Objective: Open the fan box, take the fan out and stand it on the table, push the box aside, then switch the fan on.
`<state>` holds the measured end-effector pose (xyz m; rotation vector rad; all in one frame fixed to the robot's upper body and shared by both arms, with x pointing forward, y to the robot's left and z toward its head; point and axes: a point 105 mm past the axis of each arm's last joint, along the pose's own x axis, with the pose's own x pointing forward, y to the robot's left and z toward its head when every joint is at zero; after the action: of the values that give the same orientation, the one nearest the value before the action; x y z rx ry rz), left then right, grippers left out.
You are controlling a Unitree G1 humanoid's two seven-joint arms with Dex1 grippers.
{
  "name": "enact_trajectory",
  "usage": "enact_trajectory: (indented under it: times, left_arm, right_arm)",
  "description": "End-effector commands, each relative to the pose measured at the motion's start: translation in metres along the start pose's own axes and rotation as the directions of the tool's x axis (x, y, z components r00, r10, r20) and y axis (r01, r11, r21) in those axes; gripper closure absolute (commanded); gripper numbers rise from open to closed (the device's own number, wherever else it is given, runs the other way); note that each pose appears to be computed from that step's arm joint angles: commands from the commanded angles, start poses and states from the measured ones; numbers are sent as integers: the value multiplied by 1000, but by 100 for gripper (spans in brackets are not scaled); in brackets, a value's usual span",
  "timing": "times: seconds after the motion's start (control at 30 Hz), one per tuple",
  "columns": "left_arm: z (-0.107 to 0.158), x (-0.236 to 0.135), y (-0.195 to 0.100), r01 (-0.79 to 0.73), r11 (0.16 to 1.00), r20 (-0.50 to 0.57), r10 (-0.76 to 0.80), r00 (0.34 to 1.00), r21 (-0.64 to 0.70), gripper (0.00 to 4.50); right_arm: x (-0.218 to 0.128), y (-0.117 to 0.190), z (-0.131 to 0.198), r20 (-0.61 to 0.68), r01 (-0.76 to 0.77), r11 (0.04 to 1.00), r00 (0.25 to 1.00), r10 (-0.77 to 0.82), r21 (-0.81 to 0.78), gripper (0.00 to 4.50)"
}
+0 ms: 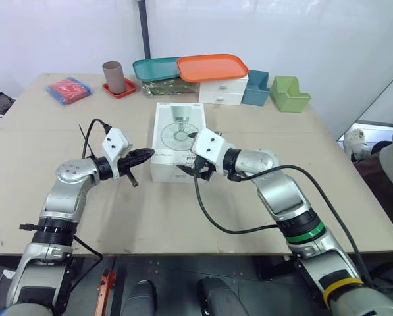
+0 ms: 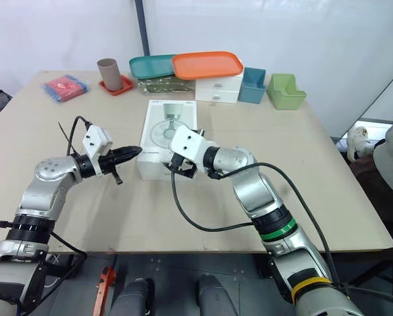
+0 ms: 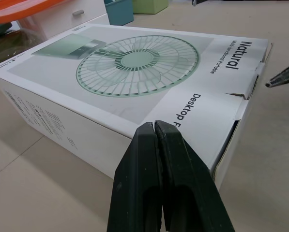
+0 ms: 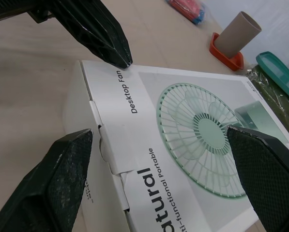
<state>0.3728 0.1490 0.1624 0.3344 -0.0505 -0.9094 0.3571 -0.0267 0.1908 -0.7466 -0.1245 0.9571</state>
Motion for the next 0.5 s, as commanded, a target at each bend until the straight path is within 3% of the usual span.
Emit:
enact_trajectory:
  times: [0.03, 0.5]
  left_arm:
    - [-7, 5, -4, 42, 999, -44, -42, 998, 7, 436]
    - [-4, 9, -9, 58, 998, -24, -58, 998, 27, 436]
  right_arm:
    - [-1, -10, 11, 19, 27, 999, 999, -26, -45, 0]
    - [2, -18, 0, -22, 58, 997, 998, -59, -47, 0]
